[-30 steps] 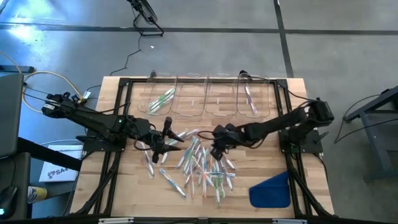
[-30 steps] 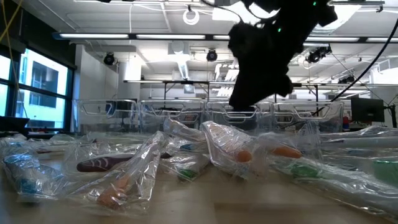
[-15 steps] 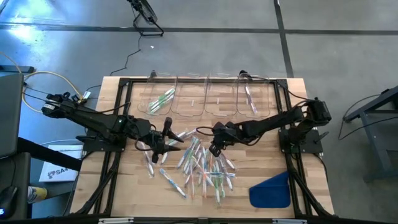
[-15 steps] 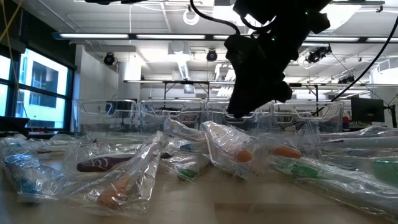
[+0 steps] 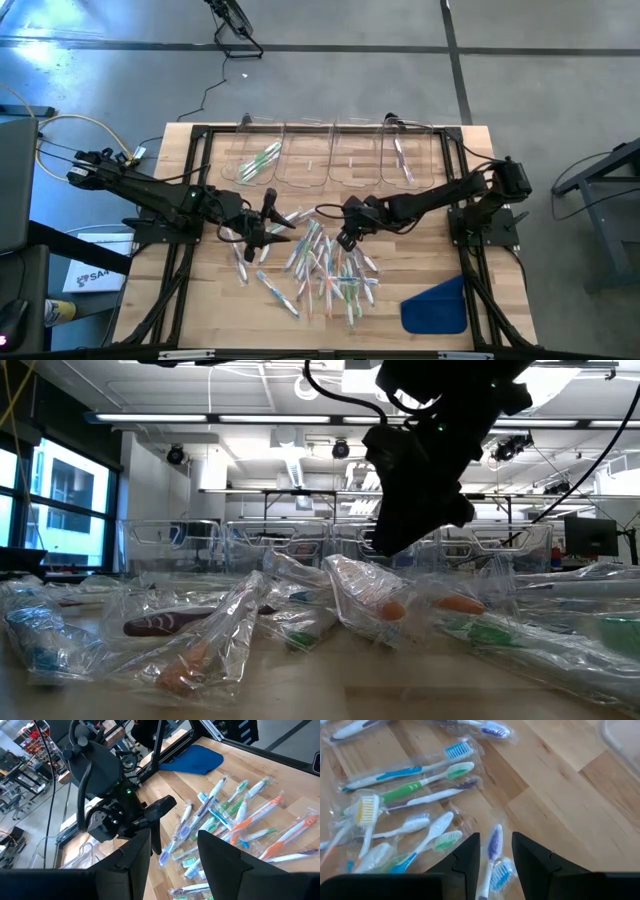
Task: Pick & Place Toothbrushes
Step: Put the violet toothbrush into the right transparent bin
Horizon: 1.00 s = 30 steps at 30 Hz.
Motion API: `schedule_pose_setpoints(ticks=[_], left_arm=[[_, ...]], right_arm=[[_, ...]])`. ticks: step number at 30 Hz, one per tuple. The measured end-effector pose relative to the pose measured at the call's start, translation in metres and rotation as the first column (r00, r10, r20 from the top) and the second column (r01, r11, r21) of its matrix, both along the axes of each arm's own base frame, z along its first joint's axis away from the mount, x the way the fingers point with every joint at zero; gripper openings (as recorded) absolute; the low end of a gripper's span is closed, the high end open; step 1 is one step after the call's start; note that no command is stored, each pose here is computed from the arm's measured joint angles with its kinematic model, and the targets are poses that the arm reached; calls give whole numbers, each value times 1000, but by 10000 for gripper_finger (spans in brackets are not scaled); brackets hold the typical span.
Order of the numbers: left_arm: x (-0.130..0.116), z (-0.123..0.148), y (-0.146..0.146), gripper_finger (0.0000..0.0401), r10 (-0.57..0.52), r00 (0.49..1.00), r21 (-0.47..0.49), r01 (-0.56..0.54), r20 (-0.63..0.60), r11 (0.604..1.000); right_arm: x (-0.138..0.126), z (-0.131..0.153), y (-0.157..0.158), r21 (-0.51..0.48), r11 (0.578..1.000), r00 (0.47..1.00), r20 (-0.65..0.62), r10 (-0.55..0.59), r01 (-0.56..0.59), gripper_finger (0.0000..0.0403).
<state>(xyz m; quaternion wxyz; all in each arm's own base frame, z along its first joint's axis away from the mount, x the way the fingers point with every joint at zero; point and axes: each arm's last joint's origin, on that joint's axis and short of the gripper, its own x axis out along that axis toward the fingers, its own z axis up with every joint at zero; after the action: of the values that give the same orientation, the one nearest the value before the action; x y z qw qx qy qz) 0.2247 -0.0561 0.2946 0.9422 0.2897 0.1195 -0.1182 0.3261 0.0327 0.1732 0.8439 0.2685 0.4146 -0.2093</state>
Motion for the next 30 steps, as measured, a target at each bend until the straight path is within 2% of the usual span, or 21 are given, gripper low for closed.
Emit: schedule_pose_setpoints(ticks=[19,30], left_arm=[[0,0,0,159,1,1000,1,-1,1,1000],[0,0,0,159,2,1000,1,-2,0,1000]], right_arm=[[0,0,0,-11,1000,1000,1,-6,6,106],[9,-20,1,-7,1000,1000,-16,-2,2,106]])
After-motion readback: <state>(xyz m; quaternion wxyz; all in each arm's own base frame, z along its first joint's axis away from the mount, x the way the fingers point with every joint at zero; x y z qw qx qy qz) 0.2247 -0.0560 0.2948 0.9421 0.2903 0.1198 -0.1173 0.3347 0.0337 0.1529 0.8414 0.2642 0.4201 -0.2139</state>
